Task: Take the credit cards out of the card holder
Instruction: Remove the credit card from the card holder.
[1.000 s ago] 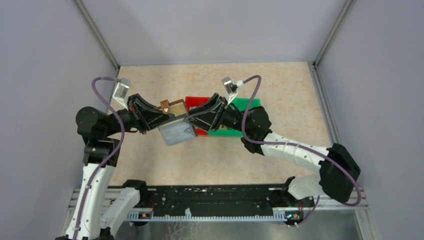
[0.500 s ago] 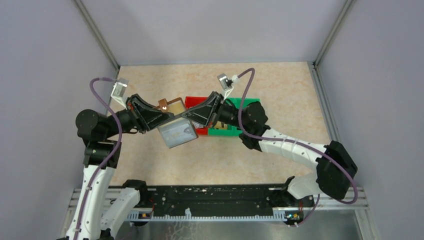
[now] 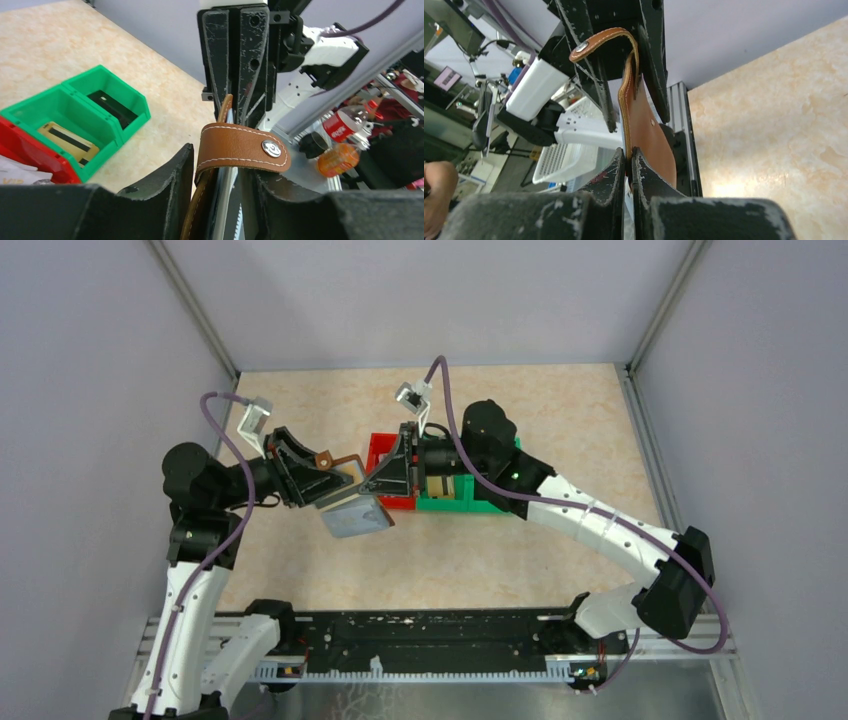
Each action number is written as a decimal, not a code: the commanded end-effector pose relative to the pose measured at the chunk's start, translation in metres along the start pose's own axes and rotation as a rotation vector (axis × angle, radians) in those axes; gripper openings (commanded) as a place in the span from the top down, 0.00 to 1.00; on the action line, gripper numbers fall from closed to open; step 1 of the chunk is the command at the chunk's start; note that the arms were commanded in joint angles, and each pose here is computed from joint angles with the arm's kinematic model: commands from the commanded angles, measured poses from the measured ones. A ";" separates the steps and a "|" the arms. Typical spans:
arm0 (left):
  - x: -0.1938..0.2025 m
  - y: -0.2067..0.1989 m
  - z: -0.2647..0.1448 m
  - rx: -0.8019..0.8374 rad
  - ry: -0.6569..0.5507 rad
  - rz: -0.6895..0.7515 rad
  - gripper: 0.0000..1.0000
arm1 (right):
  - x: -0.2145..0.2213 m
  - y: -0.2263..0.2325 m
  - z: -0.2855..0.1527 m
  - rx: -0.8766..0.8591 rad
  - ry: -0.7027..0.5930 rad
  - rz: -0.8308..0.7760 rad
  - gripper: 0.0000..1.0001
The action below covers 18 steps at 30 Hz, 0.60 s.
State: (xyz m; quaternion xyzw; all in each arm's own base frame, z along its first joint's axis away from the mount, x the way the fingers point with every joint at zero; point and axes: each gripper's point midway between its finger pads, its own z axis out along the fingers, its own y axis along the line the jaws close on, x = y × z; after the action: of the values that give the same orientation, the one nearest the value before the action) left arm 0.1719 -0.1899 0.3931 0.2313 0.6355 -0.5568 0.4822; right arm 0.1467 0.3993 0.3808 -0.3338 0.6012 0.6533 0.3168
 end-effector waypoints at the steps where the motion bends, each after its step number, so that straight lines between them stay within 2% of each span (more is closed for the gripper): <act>1: 0.004 -0.029 -0.004 0.145 0.056 0.045 0.53 | -0.012 0.020 -0.006 -0.063 0.036 -0.049 1.00; 4: 0.006 -0.038 -0.007 0.185 0.068 0.057 0.44 | -0.024 0.022 -0.010 -0.088 0.001 -0.029 1.00; 8: -0.003 -0.033 -0.006 0.131 0.040 0.120 0.46 | -0.025 0.018 -0.013 -0.068 0.022 -0.028 1.00; 14: -0.014 -0.020 -0.008 0.030 0.034 0.351 0.46 | -0.016 0.011 -0.018 -0.008 0.113 -0.053 1.00; 18: 0.002 -0.018 -0.010 0.067 0.098 0.364 0.45 | -0.013 0.011 -0.020 0.000 0.157 -0.067 1.00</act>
State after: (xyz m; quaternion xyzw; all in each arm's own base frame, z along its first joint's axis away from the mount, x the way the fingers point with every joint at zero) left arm 0.1572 -0.1872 0.4111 0.3377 0.5944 -0.4974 0.5341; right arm 0.1482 0.3844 0.3780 -0.3723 0.6316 0.6234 0.2717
